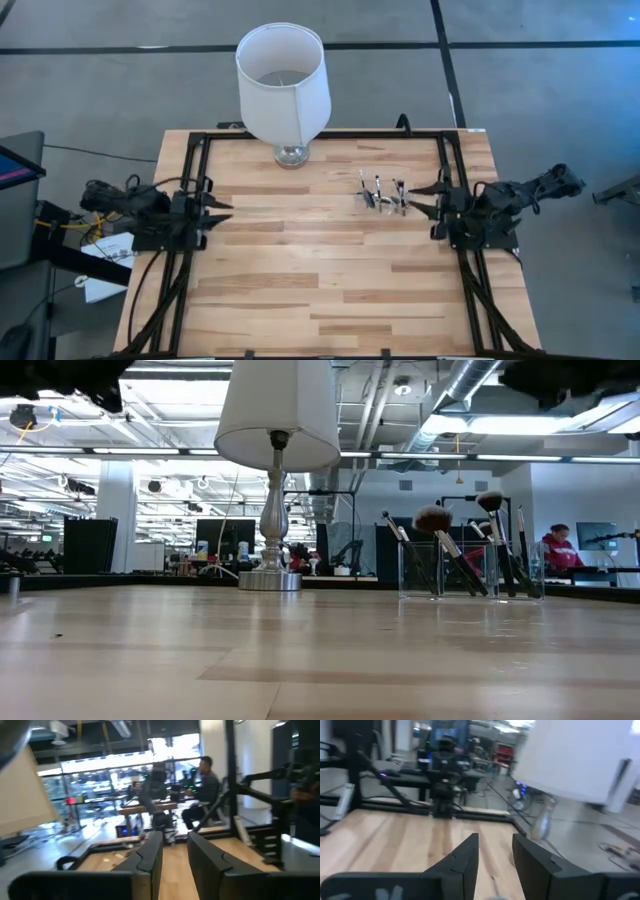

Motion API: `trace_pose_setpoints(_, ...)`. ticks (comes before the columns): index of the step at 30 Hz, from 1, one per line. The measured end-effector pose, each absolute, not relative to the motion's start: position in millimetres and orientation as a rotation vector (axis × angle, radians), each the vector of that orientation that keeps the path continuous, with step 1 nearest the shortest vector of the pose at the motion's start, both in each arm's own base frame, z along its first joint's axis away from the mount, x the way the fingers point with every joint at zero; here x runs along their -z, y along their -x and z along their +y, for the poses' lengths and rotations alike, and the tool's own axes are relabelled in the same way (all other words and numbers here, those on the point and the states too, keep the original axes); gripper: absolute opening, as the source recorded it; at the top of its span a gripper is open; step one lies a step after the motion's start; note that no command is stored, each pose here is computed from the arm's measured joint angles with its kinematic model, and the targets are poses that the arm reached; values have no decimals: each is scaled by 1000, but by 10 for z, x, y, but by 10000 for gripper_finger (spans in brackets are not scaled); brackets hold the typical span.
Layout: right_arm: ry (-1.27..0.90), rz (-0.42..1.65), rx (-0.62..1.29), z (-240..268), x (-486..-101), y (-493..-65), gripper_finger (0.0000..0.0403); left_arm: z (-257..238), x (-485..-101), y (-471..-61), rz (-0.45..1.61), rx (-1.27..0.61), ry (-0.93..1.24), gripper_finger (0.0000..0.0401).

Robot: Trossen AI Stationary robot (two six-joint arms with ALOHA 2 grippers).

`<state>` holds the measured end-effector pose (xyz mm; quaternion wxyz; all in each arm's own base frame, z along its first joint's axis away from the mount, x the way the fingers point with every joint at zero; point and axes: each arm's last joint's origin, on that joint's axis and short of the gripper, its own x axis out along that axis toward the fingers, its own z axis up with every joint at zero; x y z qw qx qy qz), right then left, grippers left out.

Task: Pick & Place Makeup Supplies
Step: Return to Home Position

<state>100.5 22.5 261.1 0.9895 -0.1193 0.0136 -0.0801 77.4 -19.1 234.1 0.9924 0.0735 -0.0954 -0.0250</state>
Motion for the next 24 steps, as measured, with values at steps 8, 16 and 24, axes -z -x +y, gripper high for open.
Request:
trace_pose_setpoints(8,187,0,145,97,-2429,-809,111,-105,-2327,-797,-191,-18,-183,71)
trace_pose_setpoints(16,175,-61,107,75,-2131,-820,111,-55,-2004,-929,-233,2,-191,50)
trace_pose_setpoints(24,188,-26,14,87,-1914,-905,111,1,-1881,-963,-245,59,-176,35)
